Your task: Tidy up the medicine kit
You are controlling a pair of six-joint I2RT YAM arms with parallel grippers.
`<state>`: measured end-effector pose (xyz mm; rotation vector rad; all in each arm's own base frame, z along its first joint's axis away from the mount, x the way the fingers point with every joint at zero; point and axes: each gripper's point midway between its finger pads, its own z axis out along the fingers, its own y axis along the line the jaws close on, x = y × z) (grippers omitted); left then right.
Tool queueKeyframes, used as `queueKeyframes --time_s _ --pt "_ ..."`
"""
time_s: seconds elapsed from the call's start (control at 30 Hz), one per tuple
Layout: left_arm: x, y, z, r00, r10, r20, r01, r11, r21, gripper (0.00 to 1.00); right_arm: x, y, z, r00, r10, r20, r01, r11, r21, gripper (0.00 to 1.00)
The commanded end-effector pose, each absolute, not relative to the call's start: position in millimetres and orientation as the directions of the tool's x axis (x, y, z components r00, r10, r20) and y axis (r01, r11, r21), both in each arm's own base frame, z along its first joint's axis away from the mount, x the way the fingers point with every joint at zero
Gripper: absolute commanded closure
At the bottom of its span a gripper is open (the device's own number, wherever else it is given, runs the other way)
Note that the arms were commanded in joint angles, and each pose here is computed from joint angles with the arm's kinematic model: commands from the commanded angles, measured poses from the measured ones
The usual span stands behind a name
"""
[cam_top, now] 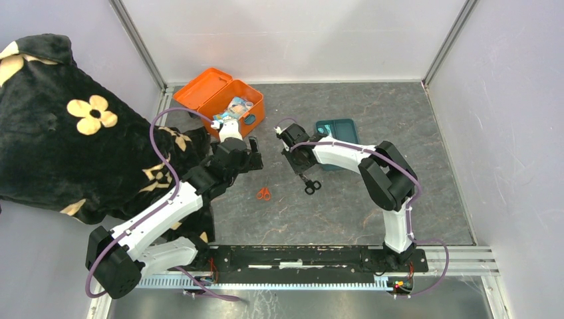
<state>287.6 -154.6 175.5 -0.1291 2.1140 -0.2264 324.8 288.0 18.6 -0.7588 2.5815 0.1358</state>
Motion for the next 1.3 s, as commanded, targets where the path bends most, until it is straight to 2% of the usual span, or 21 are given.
queueKeyframes --time_s 0.0,0.2,0.6,0.93,1.27 --pt "293 -154 187 -0.483 -0.237 -0.843 -0.024 0.966 -0.257 0.06 325 279 15 -0.763 -0.494 -0.417 -0.515 0.854 -0.070 0.83" --pt "292 -152 187 -0.479 -0.236 -0.845 -0.028 0.967 -0.253 0.05 333 284 47 -0.750 -0.442 -0.492 -0.492 0.870 -0.031 0.89" --pt "292 -153 187 -0.483 -0.235 -0.844 -0.024 0.966 -0.256 0.06 347 267 89 -0.744 -0.336 -0.577 -0.437 0.899 0.039 0.92" --pt "291 -151 190 -0.478 -0.231 -0.847 -0.025 0.968 -0.249 0.06 399 196 107 -0.761 -0.262 -0.593 -0.315 0.949 -0.014 0.93" --pt "291 -152 196 -0.480 -0.210 -0.852 -0.006 0.972 -0.236 0.06 458 139 103 -0.778 -0.132 -0.614 -0.176 0.984 0.011 0.93"
